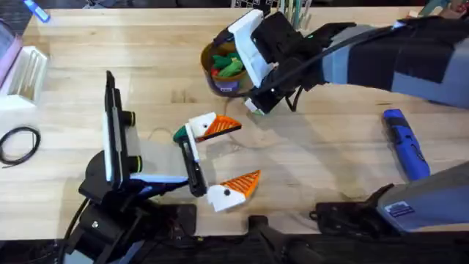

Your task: Pick up the gripper from the table and insert it into the empty holder that is missing its gripper. Then pick up a screw, insert it into the mounting hole, and use the screwdriver to tighten it. Finally, clean up the table by picking up the vegetable and placing it into the bucket.

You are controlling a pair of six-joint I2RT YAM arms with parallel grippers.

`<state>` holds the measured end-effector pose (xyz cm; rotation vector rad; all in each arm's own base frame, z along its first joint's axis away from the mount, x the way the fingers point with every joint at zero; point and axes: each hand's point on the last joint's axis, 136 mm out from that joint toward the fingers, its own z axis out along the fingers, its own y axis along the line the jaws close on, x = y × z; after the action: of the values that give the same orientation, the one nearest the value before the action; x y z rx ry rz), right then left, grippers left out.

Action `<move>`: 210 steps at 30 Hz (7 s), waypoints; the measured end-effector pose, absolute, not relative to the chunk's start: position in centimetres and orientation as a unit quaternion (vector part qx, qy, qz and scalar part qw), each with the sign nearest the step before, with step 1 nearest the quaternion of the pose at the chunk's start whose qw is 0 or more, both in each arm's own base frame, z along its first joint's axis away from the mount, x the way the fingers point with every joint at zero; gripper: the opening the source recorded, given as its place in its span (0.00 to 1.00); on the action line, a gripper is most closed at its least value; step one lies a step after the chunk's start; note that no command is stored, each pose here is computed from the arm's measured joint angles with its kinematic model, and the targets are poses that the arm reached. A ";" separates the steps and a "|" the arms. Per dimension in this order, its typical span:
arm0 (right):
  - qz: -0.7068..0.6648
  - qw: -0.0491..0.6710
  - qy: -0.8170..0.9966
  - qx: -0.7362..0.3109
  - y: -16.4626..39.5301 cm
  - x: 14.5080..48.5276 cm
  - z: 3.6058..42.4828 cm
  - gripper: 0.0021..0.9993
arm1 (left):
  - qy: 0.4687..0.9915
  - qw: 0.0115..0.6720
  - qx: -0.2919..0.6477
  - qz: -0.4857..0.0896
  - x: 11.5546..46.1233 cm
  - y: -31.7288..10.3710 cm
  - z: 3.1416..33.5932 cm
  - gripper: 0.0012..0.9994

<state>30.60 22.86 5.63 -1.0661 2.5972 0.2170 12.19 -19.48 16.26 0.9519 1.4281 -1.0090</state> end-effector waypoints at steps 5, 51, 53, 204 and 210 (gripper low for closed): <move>0.071 0.154 0.912 -0.373 22.2 29.9 6.4 0.00 | 0.602 0.544 0.401 -0.425 12.2 -19.5 16.3 0.99; 0.166 0.147 0.790 -0.571 33.5 16.5 24.7 0.00 | 0.602 0.544 0.401 -0.425 12.2 -19.5 16.3 0.99; 0.163 0.141 0.792 -0.572 33.7 16.7 24.2 0.00 | 0.602 0.544 0.401 -0.425 12.2 -19.5 16.3 0.99; 0.231 0.227 0.873 -0.365 20.9 20.1 30.9 0.99 | 0.602 0.538 0.401 -0.432 12.0 -19.6 16.2 0.99; 0.273 0.265 0.863 -0.332 17.2 15.8 30.0 0.99 | 0.602 0.538 0.402 -0.432 12.0 -19.6 16.2 0.99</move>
<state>15.77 17.21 29.95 -0.8968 2.3311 0.7386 11.97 -19.56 16.21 0.9552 1.4324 -1.0285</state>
